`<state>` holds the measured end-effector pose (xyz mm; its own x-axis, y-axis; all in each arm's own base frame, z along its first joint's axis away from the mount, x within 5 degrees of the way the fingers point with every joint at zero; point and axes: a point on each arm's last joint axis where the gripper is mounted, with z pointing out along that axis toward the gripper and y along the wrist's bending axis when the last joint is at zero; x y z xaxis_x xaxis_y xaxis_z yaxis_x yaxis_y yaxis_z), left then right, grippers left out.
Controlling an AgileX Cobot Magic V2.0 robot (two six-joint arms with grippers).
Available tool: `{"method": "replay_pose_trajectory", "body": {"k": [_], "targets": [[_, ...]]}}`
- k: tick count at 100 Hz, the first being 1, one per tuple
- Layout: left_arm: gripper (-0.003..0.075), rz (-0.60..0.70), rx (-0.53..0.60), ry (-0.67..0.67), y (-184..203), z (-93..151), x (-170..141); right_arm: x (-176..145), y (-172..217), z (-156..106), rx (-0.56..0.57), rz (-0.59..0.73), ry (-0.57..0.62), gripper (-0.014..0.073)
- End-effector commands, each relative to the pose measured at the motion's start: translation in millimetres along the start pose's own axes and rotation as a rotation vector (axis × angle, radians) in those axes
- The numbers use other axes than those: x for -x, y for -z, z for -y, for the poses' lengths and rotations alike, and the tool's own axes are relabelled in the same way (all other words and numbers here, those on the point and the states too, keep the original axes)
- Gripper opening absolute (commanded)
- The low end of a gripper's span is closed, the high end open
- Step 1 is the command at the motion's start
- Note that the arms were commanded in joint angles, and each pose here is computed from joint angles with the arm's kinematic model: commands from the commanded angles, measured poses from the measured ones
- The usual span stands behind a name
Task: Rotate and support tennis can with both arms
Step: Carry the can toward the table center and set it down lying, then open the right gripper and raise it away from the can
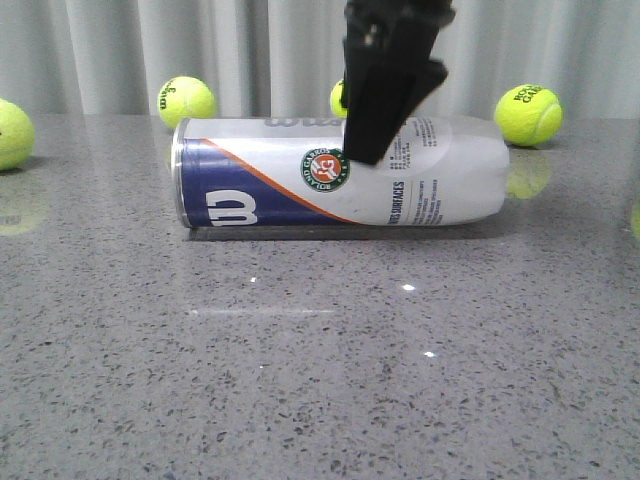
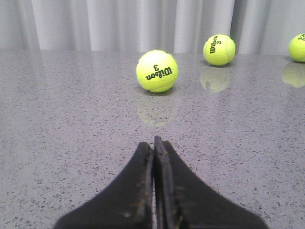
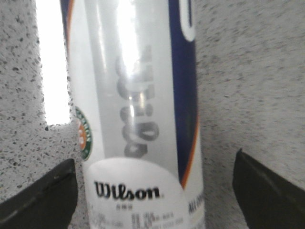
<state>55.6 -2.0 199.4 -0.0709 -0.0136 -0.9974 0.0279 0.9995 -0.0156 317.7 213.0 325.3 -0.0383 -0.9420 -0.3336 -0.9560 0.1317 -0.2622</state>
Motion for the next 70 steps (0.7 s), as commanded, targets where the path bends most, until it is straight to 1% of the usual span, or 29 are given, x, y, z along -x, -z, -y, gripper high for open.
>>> {"method": "replay_pose_trajectory", "body": {"k": [1,5,12,17,19,23,24,26,29,31,33,38,44,47,49,57,70], "targets": [[-0.0020,0.069,0.003,0.008,0.1,-0.5,-6.8,6.3,45.9,-1.1,-0.103,0.104,-0.034,0.0648],[-0.0020,0.069,0.003,0.008,0.1,-0.5,-6.8,5.9,52.2,-2.6,-0.111,0.115,-0.069,0.0647],[-0.0020,0.069,0.003,0.008,0.1,-0.5,-6.8,5.3,61.4,-4.2,-0.125,0.135,-0.185,0.0624],[-0.0020,0.069,0.003,0.008,0.1,-0.5,-6.8,3.6,66.7,-4.1,-0.142,0.138,-0.301,0.0561],[-0.0020,0.069,0.003,0.008,0.1,-0.5,-6.8,2.7,69.3,-4.1,-0.152,0.137,-0.329,0.0538],[-0.0020,0.069,0.003,0.008,0.1,-0.5,-6.8,0.8,72.6,-3.5,-0.170,0.135,-0.419,0.0452],[-0.0020,0.069,0.003,0.008,0.1,-0.5,-6.8,0.4,73.0,-3.4,-0.172,0.135,-0.449,0.0419],[-0.0020,0.069,0.003,0.008,0.1,-0.5,-6.8,-0.6,74.1,-3.0,-0.183,0.134,-0.475,0.0384],[-0.0020,0.069,0.003,0.008,0.1,-0.5,-6.8,-1.9,76.0,-2.6,-0.196,0.135,-0.541,0.0296],[-0.0020,0.069,0.003,0.008,0.1,-0.5,-6.8,-3.1,76.5,-2.4,-0.206,0.133,-0.565,0.0244],[-0.0020,0.069,0.003,0.008,0.1,-0.5,-6.8,-4.2,77.9,-2.2,-0.217,0.133,-0.602,0.0211],[-0.0020,0.069,0.003,0.008,0.1,-0.5,-6.8,-6.3,79.1,-2.5,-0.224,0.136,-0.688,0.0087],[-0.0020,0.069,0.003,0.008,0.1,-0.5,-6.8,-9.5,79.9,-4.3,-0.222,0.138,-0.781,-0.0024],[-0.0020,0.069,0.003,0.008,0.1,-0.5,-6.8,-10.0,80.5,-5.2,-0.220,0.141,-0.804,-0.0062],[-0.0020,0.069,0.003,0.008,0.1,-0.5,-6.8,-10.4,80.6,-5.9,-0.218,0.145,-0.827,-0.0071],[-0.0020,0.069,0.003,0.008,0.1,-0.5,-6.8,-12.9,81.5,-9.2,-0.214,0.153,-0.893,-0.0057],[-0.0020,0.069,0.003,0.008,0.1,-0.5,-6.8,-26.2,84.2,-15.5,-0.224,0.163,-0.960,-0.0057]]}}
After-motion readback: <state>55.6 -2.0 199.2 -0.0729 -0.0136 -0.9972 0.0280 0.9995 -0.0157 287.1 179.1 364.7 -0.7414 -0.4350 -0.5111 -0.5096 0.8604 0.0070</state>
